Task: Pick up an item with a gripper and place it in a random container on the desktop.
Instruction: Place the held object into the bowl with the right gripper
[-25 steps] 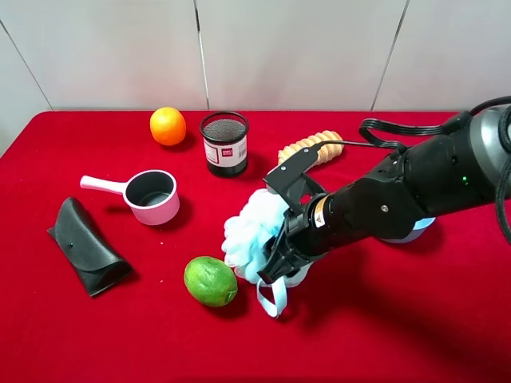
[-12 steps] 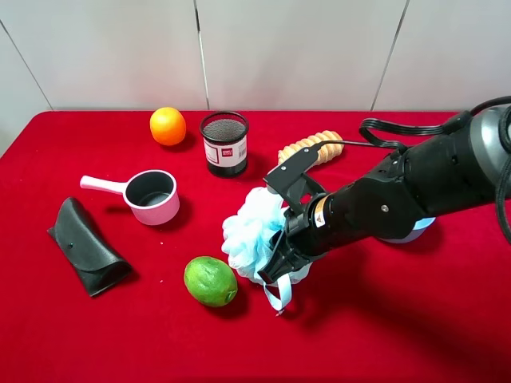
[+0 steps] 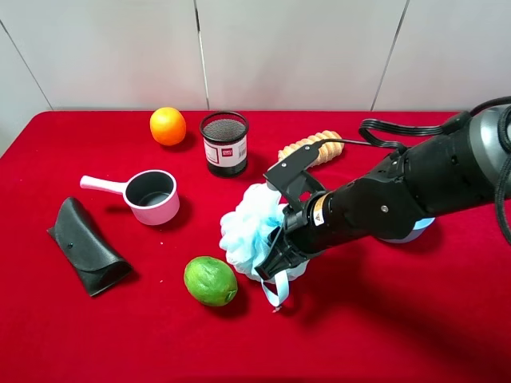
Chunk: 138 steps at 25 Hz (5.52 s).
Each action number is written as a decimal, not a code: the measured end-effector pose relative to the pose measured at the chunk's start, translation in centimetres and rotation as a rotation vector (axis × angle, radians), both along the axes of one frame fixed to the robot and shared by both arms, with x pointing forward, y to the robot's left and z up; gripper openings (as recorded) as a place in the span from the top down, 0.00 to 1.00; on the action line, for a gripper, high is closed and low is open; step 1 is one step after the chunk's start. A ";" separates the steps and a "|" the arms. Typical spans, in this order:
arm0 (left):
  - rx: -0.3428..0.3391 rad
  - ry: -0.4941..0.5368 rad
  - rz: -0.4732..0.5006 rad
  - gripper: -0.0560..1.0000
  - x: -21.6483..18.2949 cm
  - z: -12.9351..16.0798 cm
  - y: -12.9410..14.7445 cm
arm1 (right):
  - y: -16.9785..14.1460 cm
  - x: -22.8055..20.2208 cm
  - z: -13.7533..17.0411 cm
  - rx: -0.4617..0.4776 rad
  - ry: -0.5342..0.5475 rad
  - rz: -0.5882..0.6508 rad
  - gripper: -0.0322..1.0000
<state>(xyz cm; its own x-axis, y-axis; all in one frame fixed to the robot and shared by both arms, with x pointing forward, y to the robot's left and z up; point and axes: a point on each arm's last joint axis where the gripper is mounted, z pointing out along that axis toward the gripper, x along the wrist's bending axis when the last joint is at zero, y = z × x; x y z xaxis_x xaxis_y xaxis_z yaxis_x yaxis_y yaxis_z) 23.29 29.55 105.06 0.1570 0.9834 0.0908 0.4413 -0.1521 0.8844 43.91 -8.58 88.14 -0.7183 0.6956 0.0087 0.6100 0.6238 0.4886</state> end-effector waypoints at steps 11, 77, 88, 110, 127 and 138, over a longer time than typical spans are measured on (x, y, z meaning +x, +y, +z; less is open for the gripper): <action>0.000 0.000 0.000 0.01 0.0 0.0 0.0 | 0.2 0.3 2.2 0.088 -0.069 -0.021 0.70; 0.000 0.000 0.000 0.01 0.0 0.0 0.0 | -14.9 2.1 11.1 -0.145 -0.065 -0.514 0.74; 0.000 0.000 0.000 0.01 0.0 0.0 0.0 | -15.9 2.7 10.2 -0.168 -0.030 -0.561 0.74; 0.000 0.000 0.000 0.01 0.0 0.0 0.0 | -15.6 5.0 5.5 -0.196 0.052 -0.546 0.75; 0.000 0.000 0.000 0.01 0.0 0.0 0.0 | -15.2 5.9 3.0 -0.194 0.083 -0.528 0.75; 0.000 0.000 0.000 0.01 0.0 0.0 0.0 | -14.8 6.6 1.4 -0.186 0.098 -0.520 0.76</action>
<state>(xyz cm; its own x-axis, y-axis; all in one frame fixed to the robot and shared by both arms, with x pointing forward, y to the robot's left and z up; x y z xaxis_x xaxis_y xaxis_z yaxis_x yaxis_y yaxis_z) 23.29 29.55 105.06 0.1570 0.9834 0.0908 0.4413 -0.1521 0.8844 50.47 -23.41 89.52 -0.2818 0.9544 -0.0985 0.8973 0.2985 0.3253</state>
